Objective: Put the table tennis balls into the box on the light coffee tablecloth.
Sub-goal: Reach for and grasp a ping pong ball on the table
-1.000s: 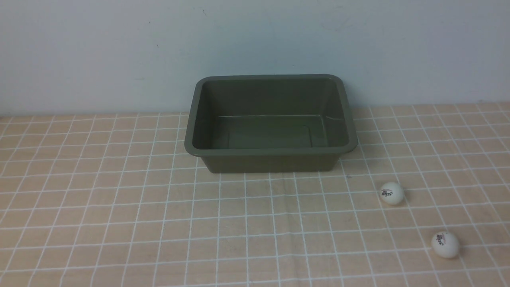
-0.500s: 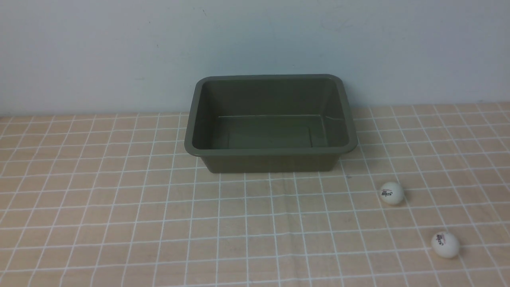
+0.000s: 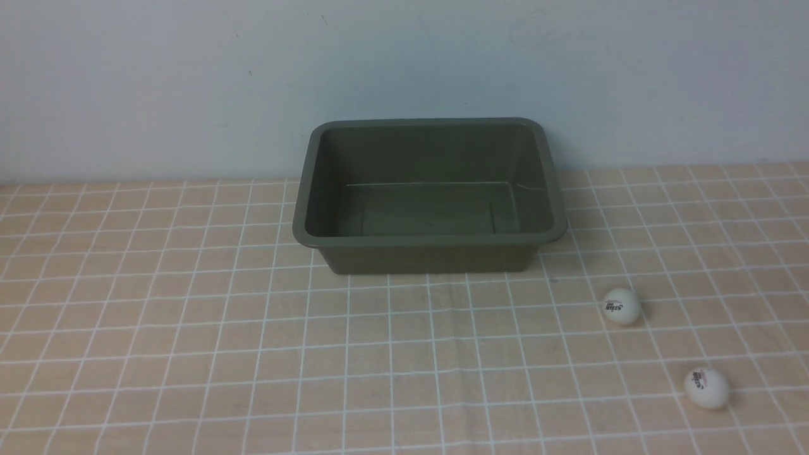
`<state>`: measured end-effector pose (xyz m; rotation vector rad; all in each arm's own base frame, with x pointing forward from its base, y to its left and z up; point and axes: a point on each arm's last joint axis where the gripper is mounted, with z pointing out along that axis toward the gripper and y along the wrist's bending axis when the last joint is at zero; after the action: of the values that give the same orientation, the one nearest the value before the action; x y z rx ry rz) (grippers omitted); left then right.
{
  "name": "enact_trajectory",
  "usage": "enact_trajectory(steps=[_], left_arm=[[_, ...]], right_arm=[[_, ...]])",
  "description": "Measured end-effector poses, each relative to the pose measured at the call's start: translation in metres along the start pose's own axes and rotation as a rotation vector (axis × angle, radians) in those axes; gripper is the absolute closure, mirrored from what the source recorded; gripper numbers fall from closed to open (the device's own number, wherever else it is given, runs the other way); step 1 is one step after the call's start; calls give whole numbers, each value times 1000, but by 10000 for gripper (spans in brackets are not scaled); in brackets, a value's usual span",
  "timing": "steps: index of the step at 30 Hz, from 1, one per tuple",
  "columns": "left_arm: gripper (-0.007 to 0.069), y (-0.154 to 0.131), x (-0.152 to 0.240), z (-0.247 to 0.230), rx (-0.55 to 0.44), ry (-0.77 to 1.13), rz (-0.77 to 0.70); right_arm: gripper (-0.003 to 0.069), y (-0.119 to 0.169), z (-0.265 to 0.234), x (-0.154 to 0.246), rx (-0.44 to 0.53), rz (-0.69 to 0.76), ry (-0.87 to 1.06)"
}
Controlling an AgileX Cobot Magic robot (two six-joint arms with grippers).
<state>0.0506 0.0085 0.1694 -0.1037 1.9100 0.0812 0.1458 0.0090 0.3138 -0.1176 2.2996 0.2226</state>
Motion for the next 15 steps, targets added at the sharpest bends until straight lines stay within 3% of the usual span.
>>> enact_trajectory(steps=[6, 10, 15], left_arm=[[694, 0, 0, 0, 0, 0, 0], [694, 0, 0, 0, 0, 0, 0], [694, 0, 0, 0, 0, 0, 0]], right_arm=[[674, -4, 34, 0, -57, -6, 169], [674, 5, 64, 6, -93, -123, 319], [674, 13, 92, 5, -14, -189, 442]])
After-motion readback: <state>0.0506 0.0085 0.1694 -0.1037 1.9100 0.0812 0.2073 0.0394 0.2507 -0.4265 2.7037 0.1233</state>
